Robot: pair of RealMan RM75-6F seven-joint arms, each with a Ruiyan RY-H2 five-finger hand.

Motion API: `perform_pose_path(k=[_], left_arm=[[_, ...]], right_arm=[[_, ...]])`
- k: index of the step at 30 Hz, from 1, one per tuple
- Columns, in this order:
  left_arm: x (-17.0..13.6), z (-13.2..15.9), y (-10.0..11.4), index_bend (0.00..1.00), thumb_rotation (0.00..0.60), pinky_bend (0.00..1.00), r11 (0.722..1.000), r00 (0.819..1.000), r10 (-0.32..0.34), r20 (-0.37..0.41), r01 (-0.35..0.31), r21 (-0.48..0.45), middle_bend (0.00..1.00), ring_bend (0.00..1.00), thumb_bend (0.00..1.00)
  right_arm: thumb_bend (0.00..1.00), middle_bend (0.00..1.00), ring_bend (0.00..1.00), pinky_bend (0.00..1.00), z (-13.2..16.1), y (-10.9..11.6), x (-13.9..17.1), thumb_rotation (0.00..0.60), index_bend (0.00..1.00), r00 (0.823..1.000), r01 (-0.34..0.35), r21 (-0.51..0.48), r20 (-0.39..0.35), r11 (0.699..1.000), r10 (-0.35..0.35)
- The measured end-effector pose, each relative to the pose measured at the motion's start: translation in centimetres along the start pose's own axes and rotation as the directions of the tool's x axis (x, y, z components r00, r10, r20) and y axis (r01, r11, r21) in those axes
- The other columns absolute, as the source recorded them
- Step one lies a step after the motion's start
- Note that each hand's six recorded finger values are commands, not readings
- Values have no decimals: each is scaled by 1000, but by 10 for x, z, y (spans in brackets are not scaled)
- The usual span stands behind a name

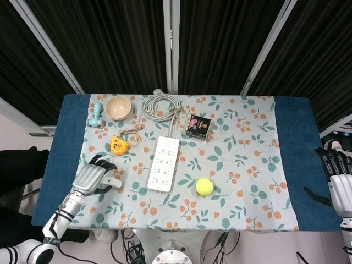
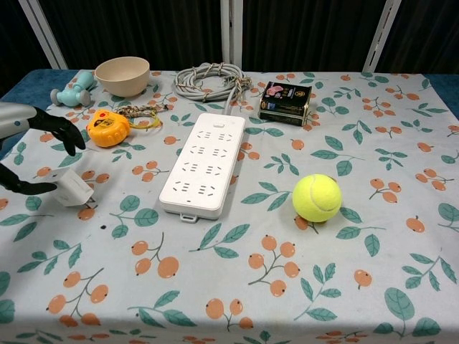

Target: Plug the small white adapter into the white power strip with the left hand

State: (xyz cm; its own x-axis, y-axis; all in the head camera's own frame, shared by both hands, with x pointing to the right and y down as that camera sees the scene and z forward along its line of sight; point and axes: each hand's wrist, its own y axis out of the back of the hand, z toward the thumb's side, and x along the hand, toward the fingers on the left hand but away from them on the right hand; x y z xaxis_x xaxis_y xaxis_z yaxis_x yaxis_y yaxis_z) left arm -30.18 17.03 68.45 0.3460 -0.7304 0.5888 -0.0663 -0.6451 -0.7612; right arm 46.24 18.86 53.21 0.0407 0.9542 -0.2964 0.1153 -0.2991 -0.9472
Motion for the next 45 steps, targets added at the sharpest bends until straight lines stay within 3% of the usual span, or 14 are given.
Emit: perform_pose_path(k=[3, 9, 28, 32, 35, 37, 40, 45], left_arm=[[-1, -12, -9, 353, 600, 107, 997, 999, 32, 8, -32, -70, 354, 200, 244], [-6, -13, -30, 354, 600, 105, 993, 997, 59, 40, -54, -108, 356, 200, 251], [-1, -11, -43, 390, 600, 105, 995, 998, 40, 39, -36, -88, 398, 201, 317], [1, -11, -44, 441, 600, 120, 995, 998, 44, 38, -40, -91, 441, 242, 336], [3, -11, -43, 547, 600, 231, 993, 997, 66, 38, -62, -96, 556, 352, 373], [5, -10, -40, 607, 600, 400, 990, 995, 91, 42, -86, -116, 640, 436, 432], [9, -5, -33, 630, 600, 548, 982, 990, 123, 64, -112, -154, 690, 494, 501], [19, 11, -8, 638, 600, 569, 980, 982, 145, 121, -126, -154, 699, 501, 528]], right_arm=[[64, 75, 0, 0, 2, 2, -1, 600, 27, 1000, 2, 6, -4, 1000, -2], [64, 75, 0, 0, 4, 3, -1, 600, 26, 1000, 0, 10, -4, 1000, 0], [64, 75, 0, 0, 3, -3, 0, 600, 27, 1000, -13, -1, 11, 1000, 13], [64, 75, 0, 0, 3, -3, 0, 600, 27, 1000, -12, -1, 10, 1000, 12], [64, 75, 0, 0, 3, -3, 1, 600, 27, 1000, -12, -3, 14, 1000, 12], [64, 75, 0, 0, 3, -4, 1, 600, 26, 1000, -12, -5, 16, 1000, 12], [64, 75, 0, 0, 3, -5, 1, 600, 27, 1000, -13, -4, 14, 1000, 13], [63, 76, 0, 0, 5, -4, 0, 600, 27, 1000, -21, 18, 2, 1000, 21]])
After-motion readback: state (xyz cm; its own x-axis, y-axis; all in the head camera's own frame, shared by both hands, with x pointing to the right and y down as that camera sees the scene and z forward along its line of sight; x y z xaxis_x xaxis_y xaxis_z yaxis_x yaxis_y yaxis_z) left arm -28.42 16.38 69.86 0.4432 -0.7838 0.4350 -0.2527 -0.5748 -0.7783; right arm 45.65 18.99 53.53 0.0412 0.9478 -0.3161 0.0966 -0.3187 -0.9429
